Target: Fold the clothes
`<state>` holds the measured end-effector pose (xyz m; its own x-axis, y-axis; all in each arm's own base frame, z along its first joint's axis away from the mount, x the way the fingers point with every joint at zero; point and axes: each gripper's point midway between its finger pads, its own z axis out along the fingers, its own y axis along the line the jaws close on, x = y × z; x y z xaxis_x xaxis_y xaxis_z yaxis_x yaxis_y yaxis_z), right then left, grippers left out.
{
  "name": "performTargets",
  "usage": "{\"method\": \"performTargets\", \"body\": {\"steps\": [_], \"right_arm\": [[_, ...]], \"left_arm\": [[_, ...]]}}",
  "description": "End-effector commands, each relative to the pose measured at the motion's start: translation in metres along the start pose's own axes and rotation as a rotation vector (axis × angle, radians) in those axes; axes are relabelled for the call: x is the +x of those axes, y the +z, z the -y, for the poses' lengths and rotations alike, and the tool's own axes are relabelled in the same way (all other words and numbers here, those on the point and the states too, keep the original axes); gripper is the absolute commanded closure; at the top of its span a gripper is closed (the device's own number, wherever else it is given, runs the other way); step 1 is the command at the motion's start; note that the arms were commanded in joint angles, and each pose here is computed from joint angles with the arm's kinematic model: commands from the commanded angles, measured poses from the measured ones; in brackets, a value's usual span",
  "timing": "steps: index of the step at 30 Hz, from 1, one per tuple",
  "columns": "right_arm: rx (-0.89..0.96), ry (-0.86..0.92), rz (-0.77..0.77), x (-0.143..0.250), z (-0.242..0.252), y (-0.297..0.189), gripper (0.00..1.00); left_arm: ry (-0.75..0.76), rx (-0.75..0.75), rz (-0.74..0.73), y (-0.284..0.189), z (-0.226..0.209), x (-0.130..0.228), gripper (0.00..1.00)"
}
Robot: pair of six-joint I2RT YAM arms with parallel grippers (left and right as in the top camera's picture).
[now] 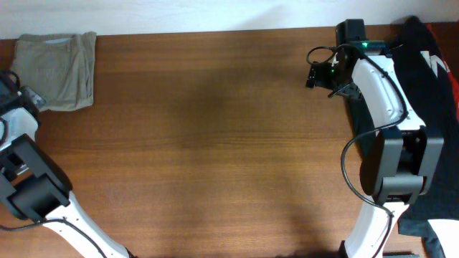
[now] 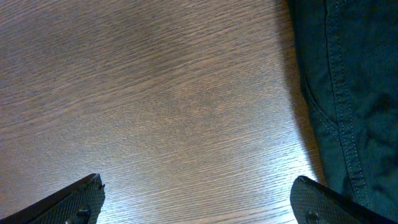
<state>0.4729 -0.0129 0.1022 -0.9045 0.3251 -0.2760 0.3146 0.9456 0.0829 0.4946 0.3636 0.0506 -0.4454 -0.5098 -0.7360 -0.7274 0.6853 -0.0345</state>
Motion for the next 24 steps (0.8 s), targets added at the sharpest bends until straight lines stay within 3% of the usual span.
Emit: {"method": "performTargets", "body": {"steps": [1, 9, 12, 15, 16, 17, 18, 19, 20, 23, 24], "right_arm": [[0.006, 0.004, 0.040, -0.009, 0.003, -0.013, 0.01], [0.006, 0.005, 0.040, -0.009, 0.004, -0.013, 0.01], [0.006, 0.005, 0.040, -0.009, 0.004, -0.013, 0.01], [0.006, 0.005, 0.040, -0.009, 0.004, -0.013, 0.01], [0.006, 0.005, 0.040, -0.009, 0.004, -0.013, 0.01], [0.006, 0.005, 0.040, -0.009, 0.004, -0.013, 0.01], [0.006, 0.005, 0.040, -0.009, 0.004, -0.013, 0.01], [0.023, -0.003, 0.119, -0.028, 0.005, -0.014, 0.01], [-0.014, 0.001, 0.208, -0.050, -0.003, -0.018, 0.01], [-0.029, 0.001, 0.259, -0.062, -0.007, -0.021, 0.01], [-0.050, 0.013, 0.257, -0.062, -0.010, -0.021, 0.01]], "left_arm": [[0.069, -0.007, -0.019, 0.022, -0.012, 0.016, 0.98], [0.094, -0.039, -0.077, 0.020, -0.033, 0.009, 0.94], [0.104, -0.026, -0.068, -0.009, -0.020, -0.031, 0.91], [0.115, 0.021, 0.056, -0.065, 0.009, -0.090, 0.91], [0.121, 0.059, 0.092, -0.086, 0.022, -0.104, 0.83], [0.138, 0.166, 0.117, -0.117, 0.051, -0.116, 0.62], [0.156, 0.277, 0.113, -0.143, 0.076, -0.117, 0.54], [0.172, 0.379, 0.109, -0.162, 0.098, -0.117, 0.48], [0.196, 0.515, 0.095, -0.190, 0.128, -0.112, 0.33], [0.242, 0.732, 0.061, -0.230, 0.178, -0.096, 0.16], [0.258, 0.809, 0.044, -0.242, 0.195, -0.089, 0.03]]}}
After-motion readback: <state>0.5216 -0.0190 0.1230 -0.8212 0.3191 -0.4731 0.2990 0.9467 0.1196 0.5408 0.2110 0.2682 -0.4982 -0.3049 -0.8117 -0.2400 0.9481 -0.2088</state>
